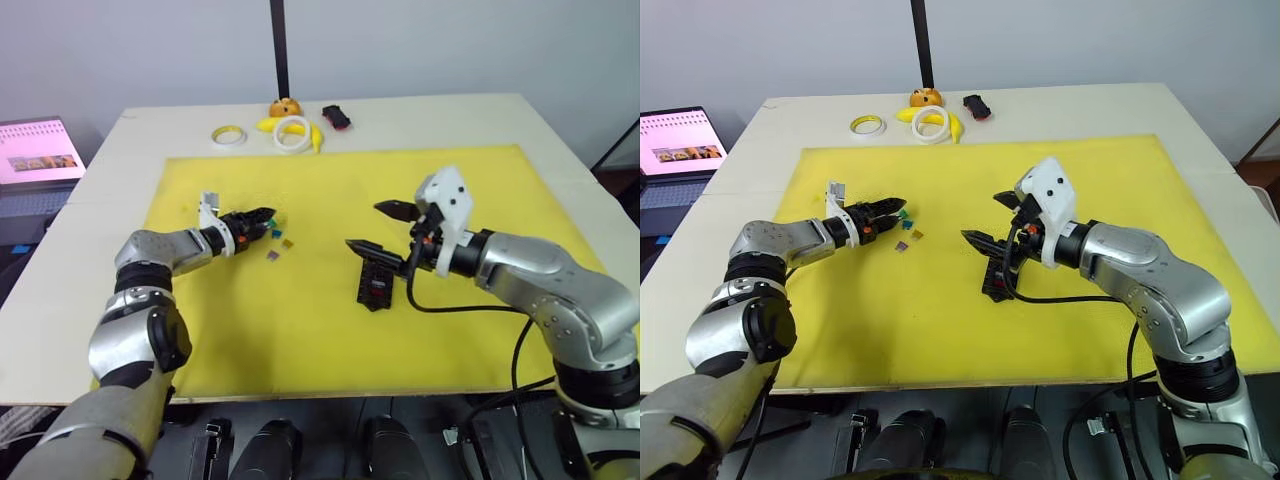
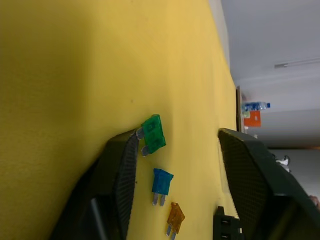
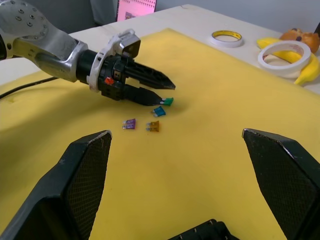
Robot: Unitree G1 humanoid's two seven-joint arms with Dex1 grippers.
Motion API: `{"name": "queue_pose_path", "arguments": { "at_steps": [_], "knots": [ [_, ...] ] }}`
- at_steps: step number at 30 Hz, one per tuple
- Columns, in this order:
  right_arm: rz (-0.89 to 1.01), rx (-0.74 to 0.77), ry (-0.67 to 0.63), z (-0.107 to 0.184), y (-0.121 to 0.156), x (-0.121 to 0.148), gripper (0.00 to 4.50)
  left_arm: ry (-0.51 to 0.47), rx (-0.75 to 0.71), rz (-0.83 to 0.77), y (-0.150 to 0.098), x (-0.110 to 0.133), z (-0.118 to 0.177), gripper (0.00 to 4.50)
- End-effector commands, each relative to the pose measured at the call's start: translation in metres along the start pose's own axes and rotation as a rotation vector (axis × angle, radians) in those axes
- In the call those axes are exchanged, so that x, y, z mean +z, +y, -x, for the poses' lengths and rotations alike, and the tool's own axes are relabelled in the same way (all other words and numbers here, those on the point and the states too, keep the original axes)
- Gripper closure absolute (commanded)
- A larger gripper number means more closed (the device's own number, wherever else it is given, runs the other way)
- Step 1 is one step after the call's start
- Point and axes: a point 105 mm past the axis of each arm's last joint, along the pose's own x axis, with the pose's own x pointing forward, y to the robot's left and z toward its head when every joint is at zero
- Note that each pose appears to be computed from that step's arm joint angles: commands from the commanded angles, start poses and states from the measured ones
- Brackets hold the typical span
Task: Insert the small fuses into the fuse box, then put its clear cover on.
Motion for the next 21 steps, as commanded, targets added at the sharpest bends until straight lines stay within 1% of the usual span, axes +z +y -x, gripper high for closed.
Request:
{"name": "queue_pose_path", "arguments": {
  "at_steps": [1, 3, 5, 6, 7, 8, 11, 13, 15, 16, 19, 21],
  "knots": [
    [0.051, -0.015, -0.037, 0.006, 0.001, 0.013, 0.0, 0.009, 0.03, 0.006, 0.004, -0.004, -0.003, 1.92],
    [0.053, -0.015, -0.037, 0.006, 0.0, 0.013, 0.0, -0.004, 0.048, -0.013, 0.006, -0.002, -0.004, 1.92],
    [0.053, -0.016, -0.037, 0.006, 0.0, 0.013, 0.0, -0.021, 0.071, -0.02, 0.01, 0.0, -0.004, 2.47],
    [0.054, -0.016, -0.036, 0.006, 0.0, 0.013, 0.0, -0.024, 0.077, -0.022, 0.011, 0.001, -0.004, 2.87],
    [0.055, -0.015, -0.035, 0.006, 0.0, 0.013, 0.0, -0.025, 0.078, -0.027, 0.012, 0.001, -0.003, 3.42],
    [0.057, -0.013, -0.033, 0.006, 0.001, 0.013, 0.0, -0.034, 0.074, -0.031, 0.012, 0.004, 0.0, 3.8],
    [0.056, -0.006, -0.027, 0.007, 0.002, 0.012, 0.0, -0.073, 0.044, -0.045, 0.007, 0.018, 0.014, 4.47],
    [0.042, -0.001, -0.028, 0.01, 0.003, 0.011, 0.0, -0.091, 0.001, -0.077, -0.003, 0.03, 0.027, 4.47],
    [0.011, 0.003, -0.041, 0.013, 0.003, 0.012, 0.0, -0.079, -0.059, -0.127, -0.019, 0.036, 0.038, 4.47],
    [-0.02, 0.006, -0.058, 0.015, 0.003, 0.014, 0.0, -0.061, -0.13, -0.156, -0.037, 0.037, 0.045, 4.47],
    [-0.103, 0.017, -0.105, 0.019, 0.004, 0.018, 0.0, -0.008, -0.281, -0.215, -0.074, 0.031, 0.06, 4.47],
    [-0.205, 0.042, -0.17, 0.018, 0.007, 0.024, 0.0, 0.055, -0.389, -0.264, -0.103, 0.017, 0.065, 4.47]
  ]
}}
